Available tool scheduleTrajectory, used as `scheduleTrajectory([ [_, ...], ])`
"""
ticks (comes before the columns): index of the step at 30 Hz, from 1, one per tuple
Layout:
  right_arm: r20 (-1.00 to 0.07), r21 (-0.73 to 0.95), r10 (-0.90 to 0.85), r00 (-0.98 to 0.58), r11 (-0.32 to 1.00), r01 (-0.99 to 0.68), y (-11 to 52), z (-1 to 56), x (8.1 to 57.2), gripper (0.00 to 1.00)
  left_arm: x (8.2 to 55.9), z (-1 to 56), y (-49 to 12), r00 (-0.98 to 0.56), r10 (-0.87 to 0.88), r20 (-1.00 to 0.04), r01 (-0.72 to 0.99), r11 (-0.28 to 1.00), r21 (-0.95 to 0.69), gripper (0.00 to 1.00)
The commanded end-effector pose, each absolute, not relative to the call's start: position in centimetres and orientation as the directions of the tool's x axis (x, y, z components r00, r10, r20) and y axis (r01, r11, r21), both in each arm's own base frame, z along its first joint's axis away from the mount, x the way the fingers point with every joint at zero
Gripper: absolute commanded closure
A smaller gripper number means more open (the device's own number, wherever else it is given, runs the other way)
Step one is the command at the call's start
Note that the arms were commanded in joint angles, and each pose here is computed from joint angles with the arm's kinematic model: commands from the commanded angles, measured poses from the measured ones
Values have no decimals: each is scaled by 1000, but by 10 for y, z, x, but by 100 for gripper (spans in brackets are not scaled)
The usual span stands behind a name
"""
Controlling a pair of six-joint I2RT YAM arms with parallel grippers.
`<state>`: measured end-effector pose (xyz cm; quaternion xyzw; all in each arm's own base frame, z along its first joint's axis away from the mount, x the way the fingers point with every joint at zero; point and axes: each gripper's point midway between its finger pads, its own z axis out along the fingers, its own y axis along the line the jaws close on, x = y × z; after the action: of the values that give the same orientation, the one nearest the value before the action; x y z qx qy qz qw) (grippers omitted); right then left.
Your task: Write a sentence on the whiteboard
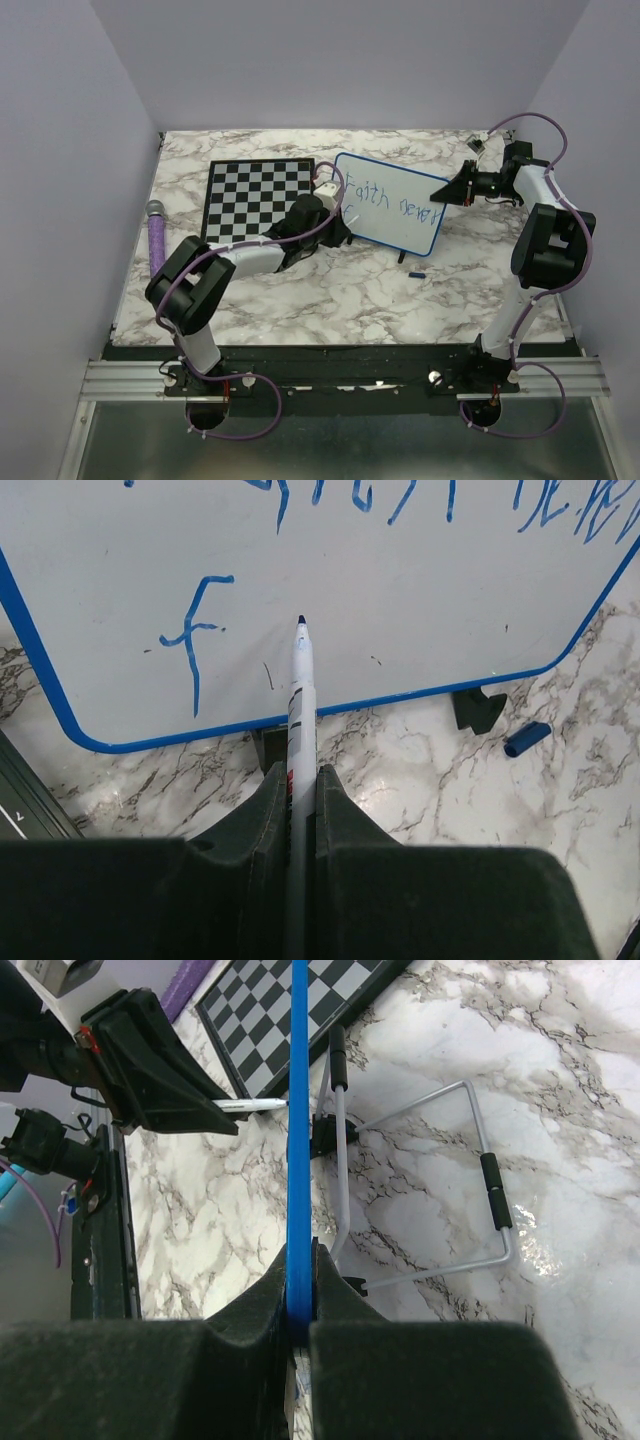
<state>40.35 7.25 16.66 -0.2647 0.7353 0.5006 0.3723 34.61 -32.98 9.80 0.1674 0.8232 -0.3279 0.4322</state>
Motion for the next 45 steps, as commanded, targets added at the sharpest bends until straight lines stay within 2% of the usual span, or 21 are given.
scheduleTrajectory([
  [1,-841,490,-41,-539,363,-792,72,170,408,99,356,99,-330,-553,14,-833,551,757,-352,100],
  [45,-840,493,-41,-542,362,-791,72,169,409,100,368,89,-319,-585,39,-810,496,807,-320,100],
])
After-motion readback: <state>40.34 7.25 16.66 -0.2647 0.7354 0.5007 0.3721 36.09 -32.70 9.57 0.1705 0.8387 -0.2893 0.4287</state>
